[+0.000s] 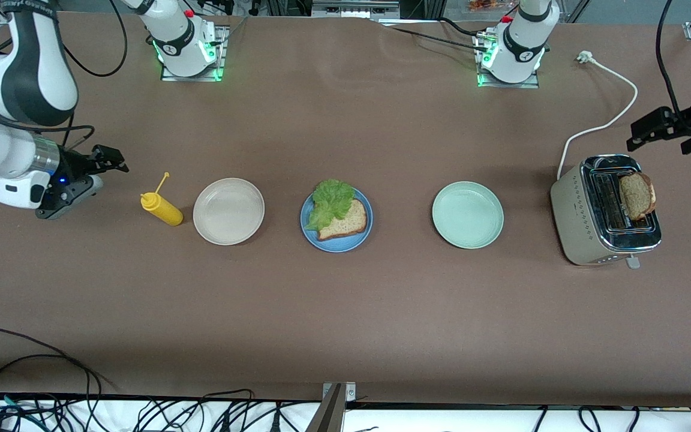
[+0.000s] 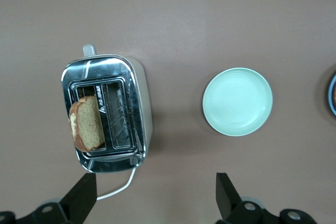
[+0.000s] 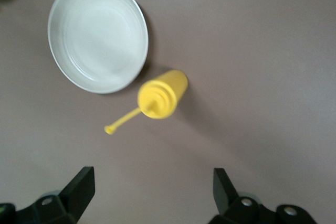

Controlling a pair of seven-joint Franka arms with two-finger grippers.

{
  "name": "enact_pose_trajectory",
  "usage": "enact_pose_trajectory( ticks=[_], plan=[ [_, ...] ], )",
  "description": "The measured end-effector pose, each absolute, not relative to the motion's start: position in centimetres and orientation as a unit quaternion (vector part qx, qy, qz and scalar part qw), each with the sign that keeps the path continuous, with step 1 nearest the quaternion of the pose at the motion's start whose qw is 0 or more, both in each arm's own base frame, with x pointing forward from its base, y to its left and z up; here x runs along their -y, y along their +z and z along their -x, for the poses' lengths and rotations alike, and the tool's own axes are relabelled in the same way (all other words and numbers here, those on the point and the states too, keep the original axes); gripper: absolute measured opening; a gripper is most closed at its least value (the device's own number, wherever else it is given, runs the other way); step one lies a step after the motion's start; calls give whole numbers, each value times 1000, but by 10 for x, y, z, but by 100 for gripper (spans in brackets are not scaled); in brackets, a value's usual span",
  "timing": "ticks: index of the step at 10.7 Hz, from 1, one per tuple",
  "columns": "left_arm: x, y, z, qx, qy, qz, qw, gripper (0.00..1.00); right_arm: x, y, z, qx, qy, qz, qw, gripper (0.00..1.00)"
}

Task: Make sandwich in blue plate with both arms
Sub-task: 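Move the right gripper to the yellow bottle while the left gripper approaches the toaster, then grasp the yellow bottle with the right gripper and lift it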

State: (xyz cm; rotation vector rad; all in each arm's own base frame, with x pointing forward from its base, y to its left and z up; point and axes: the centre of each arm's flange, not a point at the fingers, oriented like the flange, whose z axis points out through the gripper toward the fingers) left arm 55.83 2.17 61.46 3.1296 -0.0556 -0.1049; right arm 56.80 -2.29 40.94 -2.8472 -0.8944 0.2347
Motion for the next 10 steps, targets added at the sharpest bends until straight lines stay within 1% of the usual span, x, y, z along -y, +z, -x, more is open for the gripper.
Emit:
enact_pose_trajectory(
  ticks=[2,4,6,7,9,10],
  plan=[
    [-62,581,-563,18,-39,-999,7,100,55,388,-566,347,72,930,92,100],
    [-109,549,-562,11,-35,-999,10,100,77,356,-568,398,47,904,152,100],
    [-141,506,-558,5,-29,-999,14,100,102,315,-567,454,-2,863,222,100],
    [-154,484,-555,4,-28,-999,26,100,116,295,-565,474,-28,844,249,100],
    [-179,444,-549,8,-43,-998,49,96,137,252,-559,510,-93,803,295,100],
    [-185,425,-550,7,-47,-997,57,91,142,232,-557,530,-132,777,311,100]
  ],
)
